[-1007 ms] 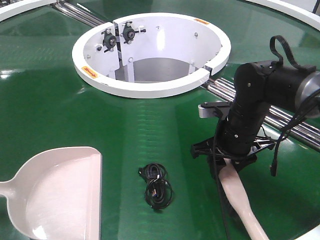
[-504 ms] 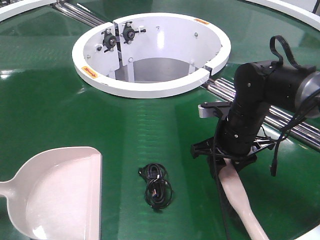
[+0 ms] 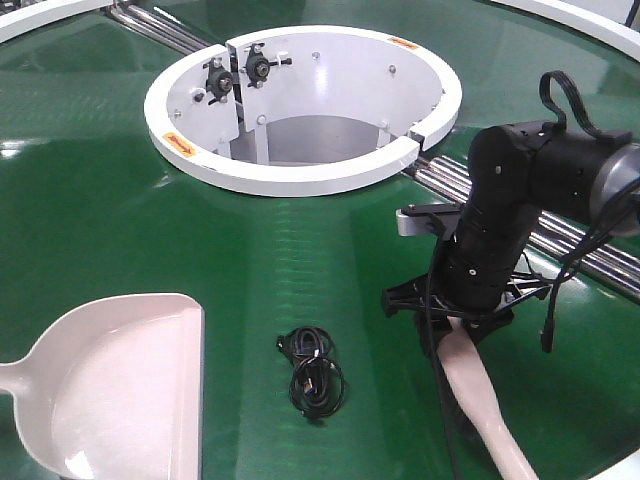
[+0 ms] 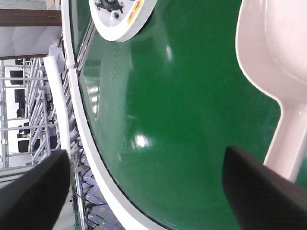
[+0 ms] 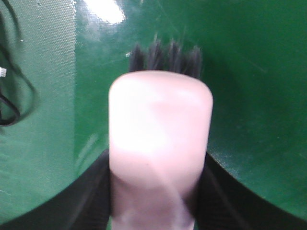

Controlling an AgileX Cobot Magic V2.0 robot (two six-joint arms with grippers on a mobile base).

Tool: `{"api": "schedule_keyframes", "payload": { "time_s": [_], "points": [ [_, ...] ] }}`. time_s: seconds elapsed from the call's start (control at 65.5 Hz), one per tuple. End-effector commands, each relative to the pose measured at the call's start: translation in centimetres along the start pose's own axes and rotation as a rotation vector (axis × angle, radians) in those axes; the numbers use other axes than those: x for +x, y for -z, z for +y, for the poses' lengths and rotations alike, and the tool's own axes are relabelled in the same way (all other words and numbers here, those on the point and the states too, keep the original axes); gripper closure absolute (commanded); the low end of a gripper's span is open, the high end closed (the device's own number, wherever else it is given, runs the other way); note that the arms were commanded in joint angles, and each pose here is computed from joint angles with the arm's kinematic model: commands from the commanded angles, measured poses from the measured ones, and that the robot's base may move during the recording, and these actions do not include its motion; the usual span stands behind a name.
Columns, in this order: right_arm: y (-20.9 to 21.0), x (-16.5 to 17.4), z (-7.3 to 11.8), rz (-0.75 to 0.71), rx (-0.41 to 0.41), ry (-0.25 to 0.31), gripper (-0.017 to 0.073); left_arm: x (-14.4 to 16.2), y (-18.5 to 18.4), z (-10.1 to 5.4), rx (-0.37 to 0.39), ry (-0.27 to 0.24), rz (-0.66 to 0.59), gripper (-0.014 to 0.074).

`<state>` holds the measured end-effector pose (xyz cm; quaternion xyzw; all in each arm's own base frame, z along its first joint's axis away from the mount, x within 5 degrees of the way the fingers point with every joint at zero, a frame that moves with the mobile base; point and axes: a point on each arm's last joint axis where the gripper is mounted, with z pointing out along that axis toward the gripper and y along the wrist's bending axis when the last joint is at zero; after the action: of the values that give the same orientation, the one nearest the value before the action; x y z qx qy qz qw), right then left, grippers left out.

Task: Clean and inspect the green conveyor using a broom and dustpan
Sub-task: 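Reach the left gripper to the dustpan handle and grasp it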

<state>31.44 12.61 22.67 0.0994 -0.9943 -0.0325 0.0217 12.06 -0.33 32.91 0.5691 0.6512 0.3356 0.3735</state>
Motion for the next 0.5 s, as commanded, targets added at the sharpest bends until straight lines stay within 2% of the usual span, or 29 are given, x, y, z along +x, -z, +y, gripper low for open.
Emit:
{"api": "schedule_keyframes", "payload": {
  "time_s": [0.0, 0.305, 0.443, 0.488],
  "points": [
    [2.25, 0.89, -0.13, -0.009, -0.006, 0.008, 0.0561, -0.38, 0.59, 1.45, -0.089, 0.004, -0.032, 0.0003],
    [2.25, 0.89, -0.13, -0.009, -0.006, 0.008, 0.0561, -0.36, 0.58, 1.39, -0.083, 0.003, -0.029, 0.0003],
    [2.25, 0.89, -0.13, -0.009, -0.006, 0.008, 0.0561, -0.18, 0.51, 0.96, -0.034, -0.002, -0.009, 0.0003],
    [2.25, 0.89, -0.13, -0.009, -0.006, 0.008, 0.0561, 0.01, 0.31, 0.62, 0.014, -0.015, 0.017, 0.0003]
  ]
}}
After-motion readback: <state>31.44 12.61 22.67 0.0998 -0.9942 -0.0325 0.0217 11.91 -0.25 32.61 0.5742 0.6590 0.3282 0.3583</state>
